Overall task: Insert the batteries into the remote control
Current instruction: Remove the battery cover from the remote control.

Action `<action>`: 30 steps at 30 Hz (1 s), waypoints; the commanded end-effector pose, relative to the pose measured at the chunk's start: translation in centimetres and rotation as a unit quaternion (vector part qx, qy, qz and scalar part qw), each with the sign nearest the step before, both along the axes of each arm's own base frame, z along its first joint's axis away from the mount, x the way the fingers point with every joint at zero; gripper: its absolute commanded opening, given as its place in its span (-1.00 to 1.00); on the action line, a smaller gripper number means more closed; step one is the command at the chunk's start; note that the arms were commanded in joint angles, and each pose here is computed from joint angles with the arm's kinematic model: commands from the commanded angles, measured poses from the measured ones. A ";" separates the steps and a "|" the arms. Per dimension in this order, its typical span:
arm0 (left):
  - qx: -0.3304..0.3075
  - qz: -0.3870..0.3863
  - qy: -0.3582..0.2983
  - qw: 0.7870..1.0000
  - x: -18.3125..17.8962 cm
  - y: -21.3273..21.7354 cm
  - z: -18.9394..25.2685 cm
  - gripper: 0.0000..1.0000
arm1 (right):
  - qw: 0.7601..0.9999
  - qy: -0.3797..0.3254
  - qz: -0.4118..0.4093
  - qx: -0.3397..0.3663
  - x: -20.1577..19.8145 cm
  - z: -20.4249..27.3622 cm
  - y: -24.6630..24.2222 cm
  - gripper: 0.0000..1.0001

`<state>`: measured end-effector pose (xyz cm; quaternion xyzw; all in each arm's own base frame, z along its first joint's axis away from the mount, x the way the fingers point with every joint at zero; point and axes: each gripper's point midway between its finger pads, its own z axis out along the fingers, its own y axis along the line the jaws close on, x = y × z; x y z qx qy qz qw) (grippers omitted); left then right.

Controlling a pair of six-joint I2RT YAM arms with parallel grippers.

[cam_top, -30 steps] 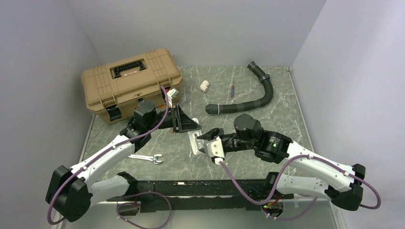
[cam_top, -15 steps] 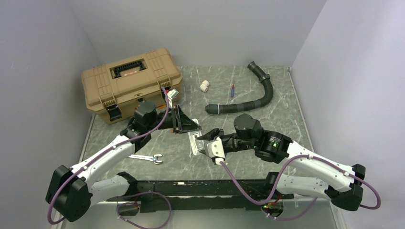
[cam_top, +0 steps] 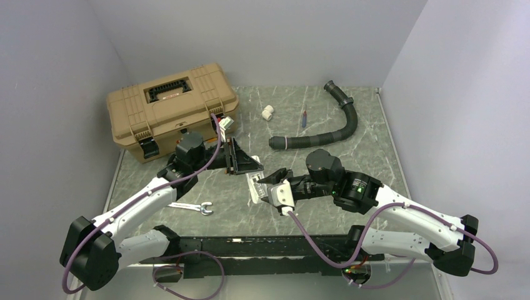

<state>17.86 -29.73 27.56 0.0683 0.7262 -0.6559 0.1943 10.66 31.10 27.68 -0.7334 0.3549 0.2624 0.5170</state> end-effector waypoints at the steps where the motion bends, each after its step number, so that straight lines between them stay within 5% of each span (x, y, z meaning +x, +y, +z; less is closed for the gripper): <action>1: -0.020 -0.015 -0.017 1.000 -0.5 -0.2 0.9 -1.00 | 1.000 -0.005 0.008 0.020 -0.3 1.0 0.1 0.04; 30: -0.037 -0.022 0.021 0.999 -0.4 -0.5 -0.3 -1.00 | 1.000 -0.002 0.002 0.007 -0.1 -0.1 -0.2 0.04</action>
